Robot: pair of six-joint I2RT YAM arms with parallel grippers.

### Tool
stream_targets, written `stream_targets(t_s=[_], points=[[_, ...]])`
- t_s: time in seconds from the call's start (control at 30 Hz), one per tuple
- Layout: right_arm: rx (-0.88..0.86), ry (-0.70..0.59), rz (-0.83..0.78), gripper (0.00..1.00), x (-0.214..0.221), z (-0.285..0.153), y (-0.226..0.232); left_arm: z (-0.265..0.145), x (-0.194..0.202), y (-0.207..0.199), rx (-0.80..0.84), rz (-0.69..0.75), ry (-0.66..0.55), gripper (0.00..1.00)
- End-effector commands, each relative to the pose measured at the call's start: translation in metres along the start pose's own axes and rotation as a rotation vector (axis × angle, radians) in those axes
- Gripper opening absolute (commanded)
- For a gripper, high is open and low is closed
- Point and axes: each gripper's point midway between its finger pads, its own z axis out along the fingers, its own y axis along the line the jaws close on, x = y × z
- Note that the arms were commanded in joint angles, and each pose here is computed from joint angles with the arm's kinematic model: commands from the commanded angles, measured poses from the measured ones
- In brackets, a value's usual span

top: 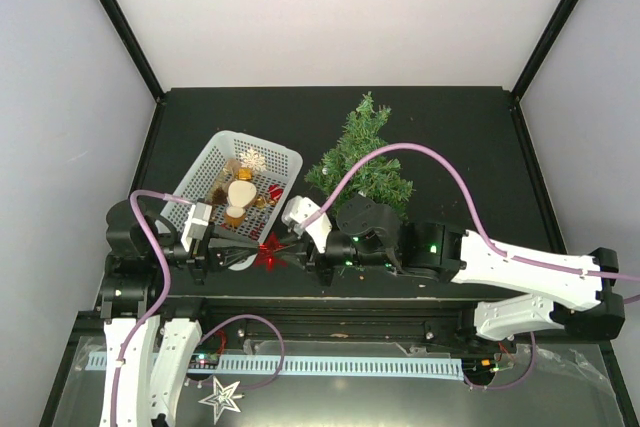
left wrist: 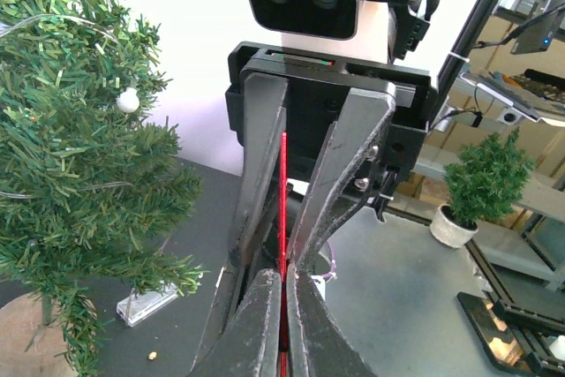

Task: Decorate the small christmas tree

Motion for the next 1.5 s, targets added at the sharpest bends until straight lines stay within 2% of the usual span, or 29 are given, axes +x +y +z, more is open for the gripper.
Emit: stream_targets(t_s=[0.0,0.03,0.23,0.43,0.53,0.6,0.77,1.03,1.13,1.27,1.47], points=[[-0.026,-0.027,-0.009,0.07,-0.012,-0.005,0.006,-0.004,0.003,-0.038,0.211,0.018,0.035,0.01],[-0.02,-0.03,-0.008,0.02,-0.012,-0.006,0.005,-0.004,0.004,-0.038,0.21,0.016,0.035,0.01],[-0.014,-0.064,-0.006,0.01,-0.018,-0.013,0.005,-0.004,0.006,-0.033,0.207,0.013,0.039,0.03],[0.04,-0.094,0.001,0.01,-0.032,-0.027,-0.004,-0.003,0.004,-0.015,0.158,-0.007,0.042,0.56],[0.114,-0.102,0.003,0.01,-0.045,-0.044,-0.015,-0.005,0.0,0.005,0.079,-0.047,0.022,0.75],[0.165,-0.121,-0.002,0.01,-0.056,-0.058,-0.022,-0.008,-0.001,0.015,0.036,-0.057,0.005,0.83],[0.323,-0.197,-0.015,0.01,-0.094,-0.105,-0.041,-0.013,0.001,0.038,-0.063,-0.083,-0.029,0.93],[0.667,-0.333,-0.011,0.01,-0.143,-0.194,-0.081,-0.026,0.012,0.052,-0.227,-0.013,-0.079,0.99],[0.805,-0.423,-0.008,0.01,-0.157,-0.228,-0.095,-0.025,0.016,0.047,-0.23,0.009,-0.074,0.99],[0.87,-0.482,-0.018,0.01,-0.164,-0.246,-0.104,-0.024,0.018,0.045,-0.215,0.012,-0.067,0.99],[0.893,-0.466,0.002,0.01,-0.167,-0.238,-0.12,-0.024,0.023,0.043,-0.204,0.01,-0.059,0.99]])
